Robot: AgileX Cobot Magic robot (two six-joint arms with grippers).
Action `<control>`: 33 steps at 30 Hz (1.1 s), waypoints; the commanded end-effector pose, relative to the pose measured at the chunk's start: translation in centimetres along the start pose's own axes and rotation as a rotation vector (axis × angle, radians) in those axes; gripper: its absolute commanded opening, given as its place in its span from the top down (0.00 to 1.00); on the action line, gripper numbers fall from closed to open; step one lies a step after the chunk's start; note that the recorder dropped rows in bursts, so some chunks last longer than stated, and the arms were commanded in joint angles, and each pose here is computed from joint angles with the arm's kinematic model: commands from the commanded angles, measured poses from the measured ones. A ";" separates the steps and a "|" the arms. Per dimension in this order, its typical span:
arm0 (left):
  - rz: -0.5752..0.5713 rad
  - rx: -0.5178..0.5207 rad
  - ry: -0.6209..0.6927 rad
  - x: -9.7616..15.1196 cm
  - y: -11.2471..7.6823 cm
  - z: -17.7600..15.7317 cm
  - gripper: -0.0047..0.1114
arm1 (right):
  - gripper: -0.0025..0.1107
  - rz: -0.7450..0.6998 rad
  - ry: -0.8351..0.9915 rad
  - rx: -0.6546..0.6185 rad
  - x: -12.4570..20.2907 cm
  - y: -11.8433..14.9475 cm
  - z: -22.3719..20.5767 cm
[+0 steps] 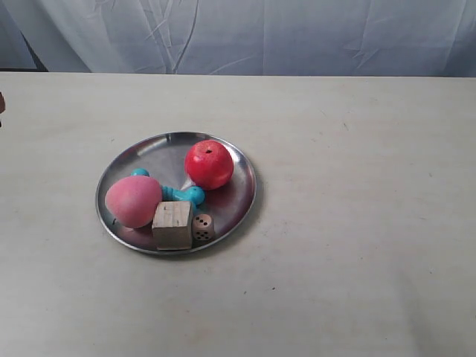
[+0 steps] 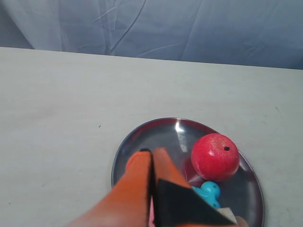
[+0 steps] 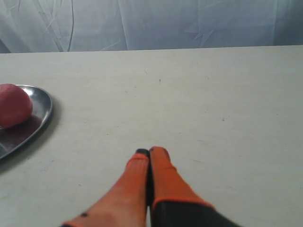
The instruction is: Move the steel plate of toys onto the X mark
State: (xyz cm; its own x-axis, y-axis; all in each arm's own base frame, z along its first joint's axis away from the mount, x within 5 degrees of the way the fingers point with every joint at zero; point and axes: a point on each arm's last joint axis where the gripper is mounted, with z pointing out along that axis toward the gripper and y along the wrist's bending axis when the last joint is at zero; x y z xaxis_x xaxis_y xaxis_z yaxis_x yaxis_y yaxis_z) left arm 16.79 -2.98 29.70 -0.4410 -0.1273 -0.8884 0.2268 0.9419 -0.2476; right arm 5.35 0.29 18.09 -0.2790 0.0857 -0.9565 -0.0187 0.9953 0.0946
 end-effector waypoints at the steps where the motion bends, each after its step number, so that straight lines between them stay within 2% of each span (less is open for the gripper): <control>1: 0.004 0.003 -0.002 0.1 -0.1 -0.1 0.96 | 0.99 -0.009 -0.007 0.004 0.0 0.0 0.0; 14: 0.004 0.003 -0.002 0.1 -0.1 -0.1 0.96 | 0.99 -0.009 -0.007 0.004 0.0 0.0 0.0; 19: 0.062 -0.047 -0.036 0.6 0.3 -0.7 0.96 | 0.99 -0.009 -0.007 0.004 0.0 0.0 0.0; 25: 0.065 -0.129 -0.135 3.2 1.0 -2.6 0.96 | 0.99 -0.009 -0.007 0.004 0.0 0.0 0.0; 30: 0.164 -0.158 -0.172 5.8 1.1 -4.2 0.96 | 0.99 -0.009 -0.007 0.004 0.0 0.0 0.0; 33: 0.147 -0.184 -0.193 7.7 1.4 -5.0 0.96 | 0.99 -0.009 -0.007 0.004 0.0 0.0 0.0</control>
State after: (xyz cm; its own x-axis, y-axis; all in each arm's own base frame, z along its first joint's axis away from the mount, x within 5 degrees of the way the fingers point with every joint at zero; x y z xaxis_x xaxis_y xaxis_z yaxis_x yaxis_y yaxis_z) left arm 10.57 -1.33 25.48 -0.2631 -0.0175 -0.9646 0.1322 0.9897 -0.0540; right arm 5.35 0.29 18.07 -0.2809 0.0816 -0.9563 -0.0197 0.9957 0.0908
